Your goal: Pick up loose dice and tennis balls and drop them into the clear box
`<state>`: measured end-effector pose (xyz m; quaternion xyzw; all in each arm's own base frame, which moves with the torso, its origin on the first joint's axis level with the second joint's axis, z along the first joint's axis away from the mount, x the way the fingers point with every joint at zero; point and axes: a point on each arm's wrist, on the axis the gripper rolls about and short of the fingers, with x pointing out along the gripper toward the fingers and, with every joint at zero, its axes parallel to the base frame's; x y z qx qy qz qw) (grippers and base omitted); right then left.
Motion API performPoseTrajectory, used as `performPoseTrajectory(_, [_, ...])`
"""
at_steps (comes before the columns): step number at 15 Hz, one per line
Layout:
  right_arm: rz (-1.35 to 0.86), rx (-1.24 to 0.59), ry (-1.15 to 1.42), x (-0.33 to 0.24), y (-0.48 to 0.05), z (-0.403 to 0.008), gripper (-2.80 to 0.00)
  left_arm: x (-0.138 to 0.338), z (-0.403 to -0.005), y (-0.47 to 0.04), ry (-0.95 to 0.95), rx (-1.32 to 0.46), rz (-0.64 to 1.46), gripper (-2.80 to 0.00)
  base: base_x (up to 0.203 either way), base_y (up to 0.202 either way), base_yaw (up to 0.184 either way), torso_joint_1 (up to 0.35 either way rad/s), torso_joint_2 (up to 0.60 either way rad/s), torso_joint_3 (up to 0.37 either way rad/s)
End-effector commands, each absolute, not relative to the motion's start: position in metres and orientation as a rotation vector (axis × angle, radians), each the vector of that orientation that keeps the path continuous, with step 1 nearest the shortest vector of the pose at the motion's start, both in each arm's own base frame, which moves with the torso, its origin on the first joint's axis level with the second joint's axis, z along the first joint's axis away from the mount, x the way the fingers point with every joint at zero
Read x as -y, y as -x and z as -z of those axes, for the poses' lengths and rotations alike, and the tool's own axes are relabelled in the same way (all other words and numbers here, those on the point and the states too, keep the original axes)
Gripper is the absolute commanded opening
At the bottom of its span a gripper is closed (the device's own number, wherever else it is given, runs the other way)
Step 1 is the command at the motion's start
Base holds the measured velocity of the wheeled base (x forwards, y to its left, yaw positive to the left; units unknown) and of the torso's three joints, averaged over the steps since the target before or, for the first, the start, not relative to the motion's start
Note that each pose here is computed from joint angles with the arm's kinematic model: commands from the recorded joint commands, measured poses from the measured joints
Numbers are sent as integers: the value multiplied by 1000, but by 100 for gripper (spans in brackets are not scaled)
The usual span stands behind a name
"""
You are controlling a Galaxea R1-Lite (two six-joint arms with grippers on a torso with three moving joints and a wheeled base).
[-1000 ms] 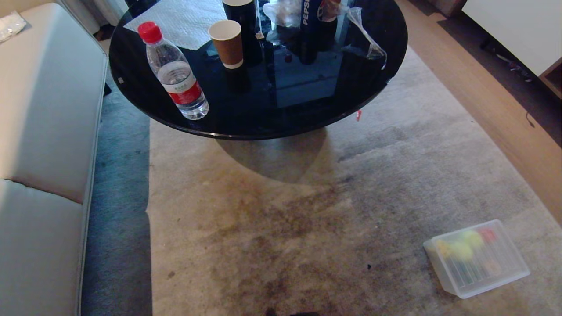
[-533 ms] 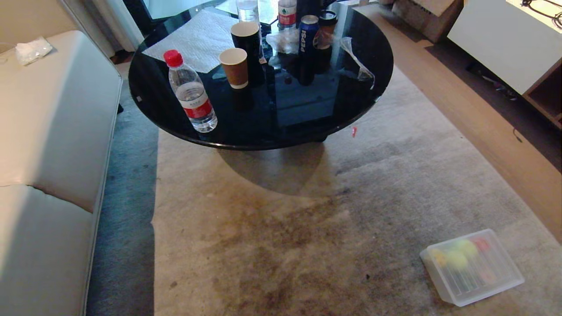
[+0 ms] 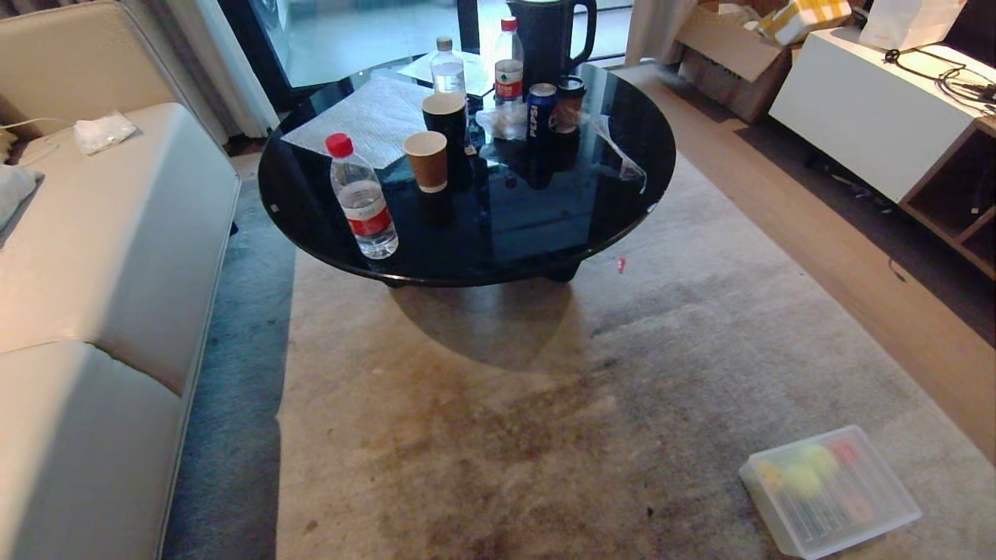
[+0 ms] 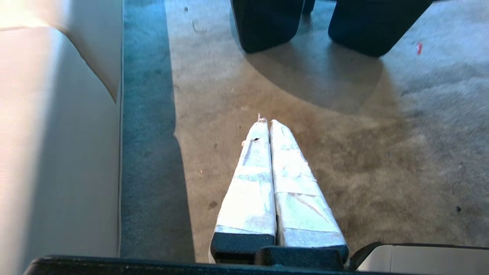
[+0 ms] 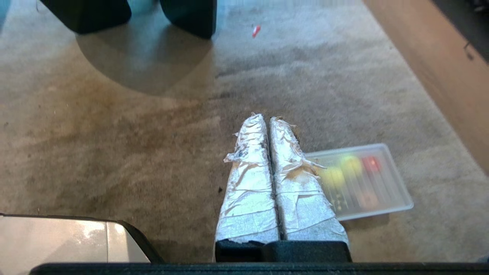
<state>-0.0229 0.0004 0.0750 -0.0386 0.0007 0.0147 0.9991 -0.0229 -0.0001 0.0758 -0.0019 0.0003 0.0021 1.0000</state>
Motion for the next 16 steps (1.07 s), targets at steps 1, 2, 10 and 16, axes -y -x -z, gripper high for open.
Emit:
performPoseTrajectory(1, [-31, -6, 78, 0, 23, -74, -280, 0, -76, 23, 5, -1, -5, -280, 0, 0, 0, 0, 5, 203])
performPoseTrajectory(2, [-31, -5, 78, 0, 23, -74, -280, 0, -76, 23, 5, -2, -5, -280, 0, 0, 0, 4, 0, 203])
performPoseTrajectory(10, [-31, -5, 78, 0, 23, -74, -280, 0, -76, 23, 5, -2, -5, -280, 0, 0, 0, 2, 3, 200])
performPoseTrajectory(16, [-31, -6, 78, 0, 23, -74, -280, 0, -76, 23, 5, -2, -5, -280, 0, 0, 0, 2, 5, 200])
